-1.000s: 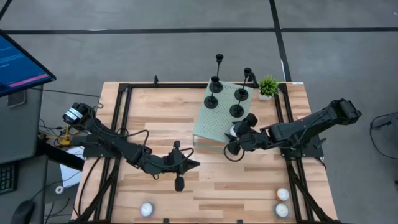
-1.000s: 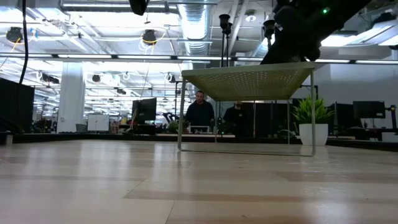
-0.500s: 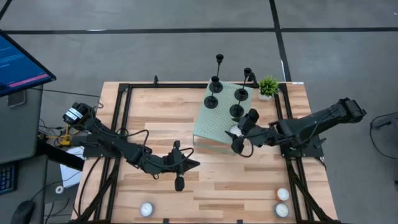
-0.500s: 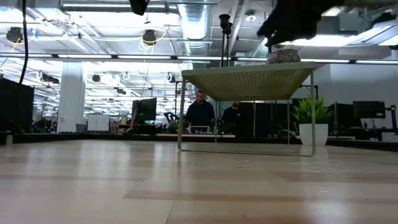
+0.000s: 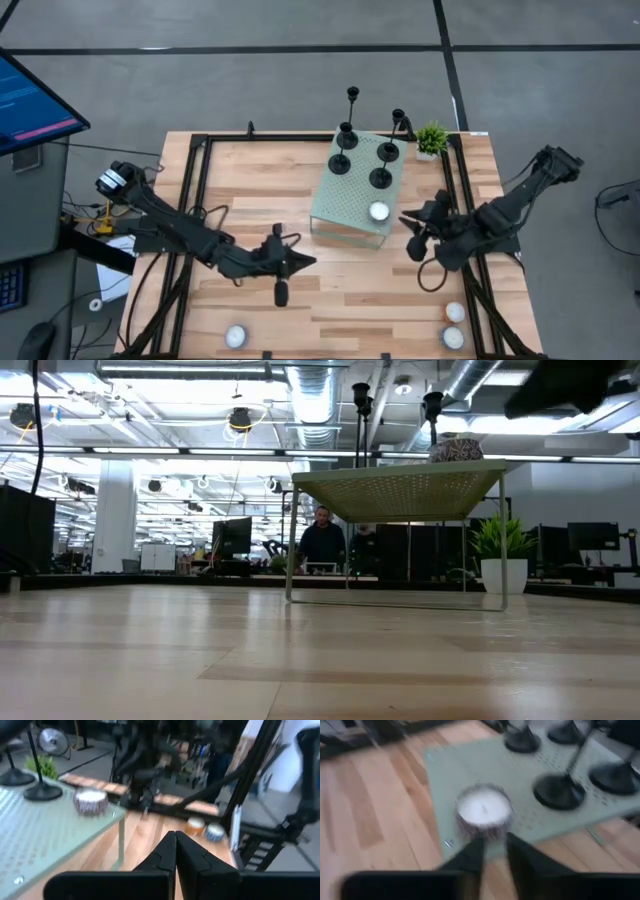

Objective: Pick & Place candle stick holders
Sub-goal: Put the red patterned scented candle on the shelf

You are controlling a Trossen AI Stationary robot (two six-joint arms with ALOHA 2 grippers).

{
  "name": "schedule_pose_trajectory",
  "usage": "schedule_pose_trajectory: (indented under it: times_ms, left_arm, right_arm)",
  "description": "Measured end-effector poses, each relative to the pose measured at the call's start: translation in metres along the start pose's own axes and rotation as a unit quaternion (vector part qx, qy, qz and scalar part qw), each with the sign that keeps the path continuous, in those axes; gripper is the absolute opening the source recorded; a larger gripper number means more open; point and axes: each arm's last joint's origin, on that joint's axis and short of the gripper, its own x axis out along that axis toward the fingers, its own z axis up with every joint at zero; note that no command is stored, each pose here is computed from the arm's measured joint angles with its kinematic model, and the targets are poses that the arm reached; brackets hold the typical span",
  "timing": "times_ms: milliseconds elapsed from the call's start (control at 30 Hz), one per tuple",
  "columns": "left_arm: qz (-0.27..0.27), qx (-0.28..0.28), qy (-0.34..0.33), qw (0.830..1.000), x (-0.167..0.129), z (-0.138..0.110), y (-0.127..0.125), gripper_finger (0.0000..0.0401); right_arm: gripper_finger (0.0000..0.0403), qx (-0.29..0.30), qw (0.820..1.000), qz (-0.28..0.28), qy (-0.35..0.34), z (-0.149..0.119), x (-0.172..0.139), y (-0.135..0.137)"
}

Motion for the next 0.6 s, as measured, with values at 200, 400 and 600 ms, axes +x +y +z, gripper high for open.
schedule_pose_trajectory:
  times_ms: [200, 400, 600]
  left_arm:
    - [-0.017, 0.005, -0.039, 0.999, -0.025, 0.029, 0.004, 0.0003]
    - [-0.015, 0.019, -0.063, 0.998, -0.041, 0.045, 0.008, 0.0003]
    - [-0.018, 0.030, -0.064, 0.997, -0.045, 0.048, 0.009, 0.0003]
  right_arm:
    - [0.0018, -0.007, 0.999, -0.030, 0.014, -0.007, 0.009, 0.005]
    - [0.0006, -0.019, 0.998, -0.061, 0.026, -0.011, 0.026, 0.014]
    - [0.0002, -0.023, 0.996, -0.082, 0.036, -0.012, 0.039, 0.018]
